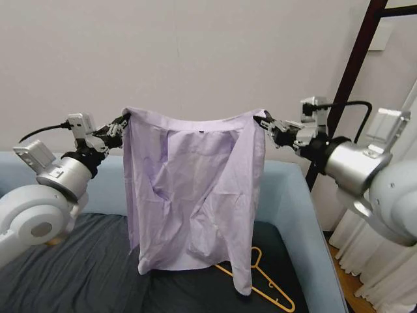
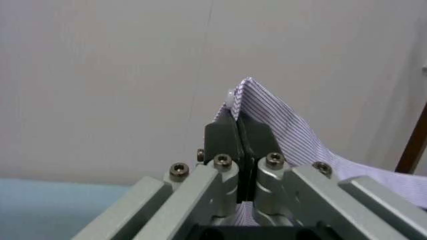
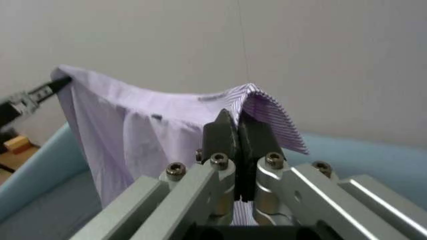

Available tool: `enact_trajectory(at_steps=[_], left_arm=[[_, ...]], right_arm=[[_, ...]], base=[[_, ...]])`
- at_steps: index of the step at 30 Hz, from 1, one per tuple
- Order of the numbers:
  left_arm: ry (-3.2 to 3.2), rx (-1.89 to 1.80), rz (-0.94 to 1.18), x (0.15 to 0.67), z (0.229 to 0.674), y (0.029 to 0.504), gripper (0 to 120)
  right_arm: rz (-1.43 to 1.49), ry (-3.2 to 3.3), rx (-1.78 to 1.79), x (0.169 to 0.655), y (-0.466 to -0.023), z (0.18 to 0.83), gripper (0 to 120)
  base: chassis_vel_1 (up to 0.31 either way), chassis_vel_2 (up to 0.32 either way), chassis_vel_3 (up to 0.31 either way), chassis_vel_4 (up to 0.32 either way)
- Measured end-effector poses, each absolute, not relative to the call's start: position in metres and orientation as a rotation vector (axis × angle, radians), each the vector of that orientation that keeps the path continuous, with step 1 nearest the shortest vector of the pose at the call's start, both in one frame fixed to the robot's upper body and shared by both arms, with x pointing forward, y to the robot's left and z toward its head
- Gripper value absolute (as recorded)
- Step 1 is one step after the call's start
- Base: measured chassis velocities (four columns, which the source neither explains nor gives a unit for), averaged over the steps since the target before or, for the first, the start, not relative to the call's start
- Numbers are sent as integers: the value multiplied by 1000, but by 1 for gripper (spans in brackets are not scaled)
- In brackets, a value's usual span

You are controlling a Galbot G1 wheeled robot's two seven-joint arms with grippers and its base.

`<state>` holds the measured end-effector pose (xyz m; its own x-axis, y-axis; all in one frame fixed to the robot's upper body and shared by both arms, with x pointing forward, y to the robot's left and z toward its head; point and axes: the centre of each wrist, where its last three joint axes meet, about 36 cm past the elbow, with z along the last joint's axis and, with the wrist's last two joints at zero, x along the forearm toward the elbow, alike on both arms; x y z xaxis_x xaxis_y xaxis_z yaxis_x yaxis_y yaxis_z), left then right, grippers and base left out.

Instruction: Pick up the clothes from the sofa and hang them on the clothes hanger.

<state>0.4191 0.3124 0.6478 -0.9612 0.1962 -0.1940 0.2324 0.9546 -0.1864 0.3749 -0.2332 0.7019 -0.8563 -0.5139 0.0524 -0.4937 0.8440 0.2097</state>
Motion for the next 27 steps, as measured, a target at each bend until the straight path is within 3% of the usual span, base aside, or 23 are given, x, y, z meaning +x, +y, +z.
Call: enact_trajectory(at_steps=[10,21,27], left_arm=[[3117,227,-401,418,537,287,0],[3271,155,-473,417,399,261,0],[3298,77,-490,439,358,252,0]], right_arm=[[-511,-2670,594,390,-204,569,0],[-507,-2543,451,405,-177,442,0],[-488,-2518,380,429,-168,396,0]], base=[[0,0,0,0],[0,0,0,0],[0,0,0,0]])
